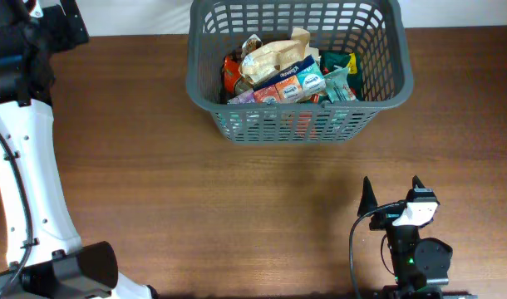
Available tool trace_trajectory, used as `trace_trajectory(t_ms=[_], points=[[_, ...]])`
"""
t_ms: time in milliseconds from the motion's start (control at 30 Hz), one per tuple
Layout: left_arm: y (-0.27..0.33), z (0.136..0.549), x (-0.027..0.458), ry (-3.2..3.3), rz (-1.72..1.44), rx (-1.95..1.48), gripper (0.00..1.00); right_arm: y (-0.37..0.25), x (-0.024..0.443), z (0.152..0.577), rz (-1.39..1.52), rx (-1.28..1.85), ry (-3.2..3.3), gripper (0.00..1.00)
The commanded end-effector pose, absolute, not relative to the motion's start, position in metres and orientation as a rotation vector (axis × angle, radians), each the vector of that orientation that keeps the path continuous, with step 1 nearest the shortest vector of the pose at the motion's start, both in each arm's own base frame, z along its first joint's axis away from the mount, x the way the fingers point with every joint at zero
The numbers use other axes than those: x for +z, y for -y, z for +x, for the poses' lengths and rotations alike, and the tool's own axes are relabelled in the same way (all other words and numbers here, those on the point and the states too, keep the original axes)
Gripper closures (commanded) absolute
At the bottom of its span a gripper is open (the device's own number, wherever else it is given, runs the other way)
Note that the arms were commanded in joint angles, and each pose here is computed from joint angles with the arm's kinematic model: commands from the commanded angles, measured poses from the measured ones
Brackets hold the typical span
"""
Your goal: Pack container
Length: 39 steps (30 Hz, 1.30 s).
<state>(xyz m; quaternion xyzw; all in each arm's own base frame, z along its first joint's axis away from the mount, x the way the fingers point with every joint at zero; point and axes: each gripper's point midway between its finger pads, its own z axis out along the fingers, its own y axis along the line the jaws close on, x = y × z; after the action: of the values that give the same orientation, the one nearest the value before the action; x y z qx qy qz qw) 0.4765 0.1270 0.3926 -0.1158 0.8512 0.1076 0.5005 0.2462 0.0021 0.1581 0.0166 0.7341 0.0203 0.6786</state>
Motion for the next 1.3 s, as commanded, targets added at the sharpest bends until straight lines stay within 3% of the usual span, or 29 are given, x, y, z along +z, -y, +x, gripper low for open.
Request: trace_trajectory(t_ms=[0,200,333,667,933,1267], points=[[-0.128,0.469,0.406,-2.028,-0.296,0.265,0.01,-0.005,0.156,0.246,0.035,0.065,-1.647,0.01],[-0.128,0.467,0.409,-2.02,-0.296,0.266,0.01,-0.005,0.156,0.246,0.036,0.065,-1.647,0.01],[-0.123,0.447,0.437,-1.959,-0.292,0.268,0.01,-0.005,0.156,0.246,0.035,0.065,-1.647,0.01],[-0.044,0.315,0.507,-1.819,-0.102,0.058,0.01,-0.005,0.156,0.246,0.036,0.065,-1.647,0.01],[-0.005,0.227,0.436,-1.785,-0.096,-0.11,0.01,-0.005,0.156,0.246,0.035,0.065,-1.647,0.01],[0.011,0.224,0.325,-1.551,0.017,-0.158,0.01,-0.005,0.156,0.246,0.035,0.065,-1.647,0.01]])
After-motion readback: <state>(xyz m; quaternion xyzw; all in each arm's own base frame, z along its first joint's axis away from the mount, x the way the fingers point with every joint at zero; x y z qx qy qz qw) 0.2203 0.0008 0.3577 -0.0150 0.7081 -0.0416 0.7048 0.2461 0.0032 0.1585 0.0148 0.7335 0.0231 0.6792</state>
